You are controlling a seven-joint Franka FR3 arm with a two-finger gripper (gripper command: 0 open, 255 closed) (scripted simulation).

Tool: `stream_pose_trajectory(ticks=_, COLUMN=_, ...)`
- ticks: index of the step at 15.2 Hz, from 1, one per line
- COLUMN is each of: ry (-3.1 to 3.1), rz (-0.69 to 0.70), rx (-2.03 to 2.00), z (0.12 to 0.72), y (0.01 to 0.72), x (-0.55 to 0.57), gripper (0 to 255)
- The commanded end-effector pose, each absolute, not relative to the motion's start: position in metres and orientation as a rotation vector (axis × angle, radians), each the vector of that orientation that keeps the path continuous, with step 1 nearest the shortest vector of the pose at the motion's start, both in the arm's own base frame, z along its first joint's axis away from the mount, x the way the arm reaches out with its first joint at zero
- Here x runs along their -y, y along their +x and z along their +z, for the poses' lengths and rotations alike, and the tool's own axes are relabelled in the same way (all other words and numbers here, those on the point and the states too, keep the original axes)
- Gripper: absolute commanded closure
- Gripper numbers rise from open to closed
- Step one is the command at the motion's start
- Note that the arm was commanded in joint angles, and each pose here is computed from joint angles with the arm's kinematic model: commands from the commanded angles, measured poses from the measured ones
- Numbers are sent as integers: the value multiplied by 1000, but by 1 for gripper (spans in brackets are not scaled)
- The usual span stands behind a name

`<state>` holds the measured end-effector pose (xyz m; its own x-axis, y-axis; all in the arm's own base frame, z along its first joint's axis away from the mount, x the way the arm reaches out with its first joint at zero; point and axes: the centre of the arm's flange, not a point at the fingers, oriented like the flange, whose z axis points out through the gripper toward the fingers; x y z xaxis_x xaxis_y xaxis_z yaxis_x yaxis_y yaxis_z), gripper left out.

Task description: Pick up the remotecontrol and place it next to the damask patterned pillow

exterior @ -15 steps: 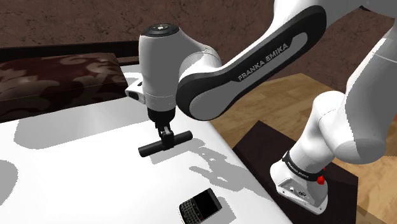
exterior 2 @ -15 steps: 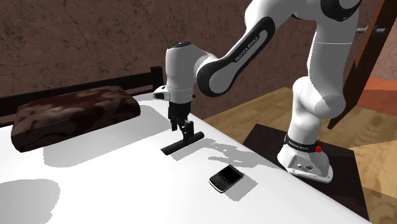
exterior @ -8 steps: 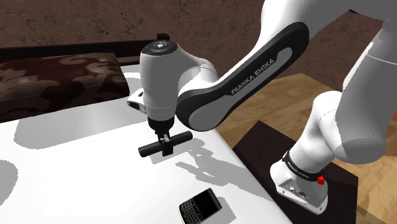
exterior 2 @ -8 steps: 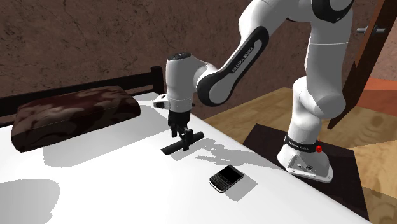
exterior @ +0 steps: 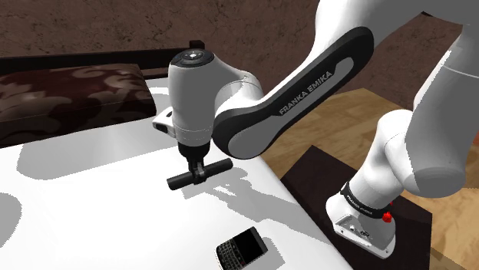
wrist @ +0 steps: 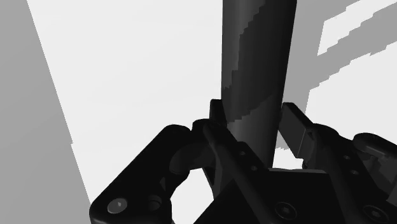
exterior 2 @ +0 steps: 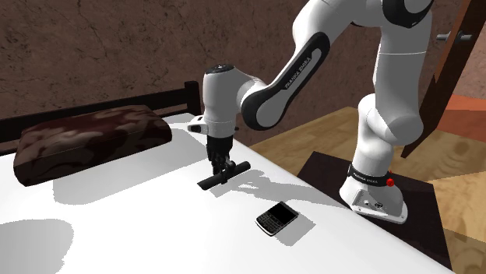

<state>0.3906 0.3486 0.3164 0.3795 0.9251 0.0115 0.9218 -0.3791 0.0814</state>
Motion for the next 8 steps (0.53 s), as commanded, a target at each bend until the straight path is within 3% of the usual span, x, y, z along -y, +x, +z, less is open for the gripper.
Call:
stream_pose_trajectory(ticks=1, ry=2562, rz=83, rx=-1708, z=315, y=393, x=-346, gripper=255)
stream_pose_trajectory(ticks=8, ry=2562, rz=83, rx=-1708, z=315, y=393, x=-346, gripper=255)
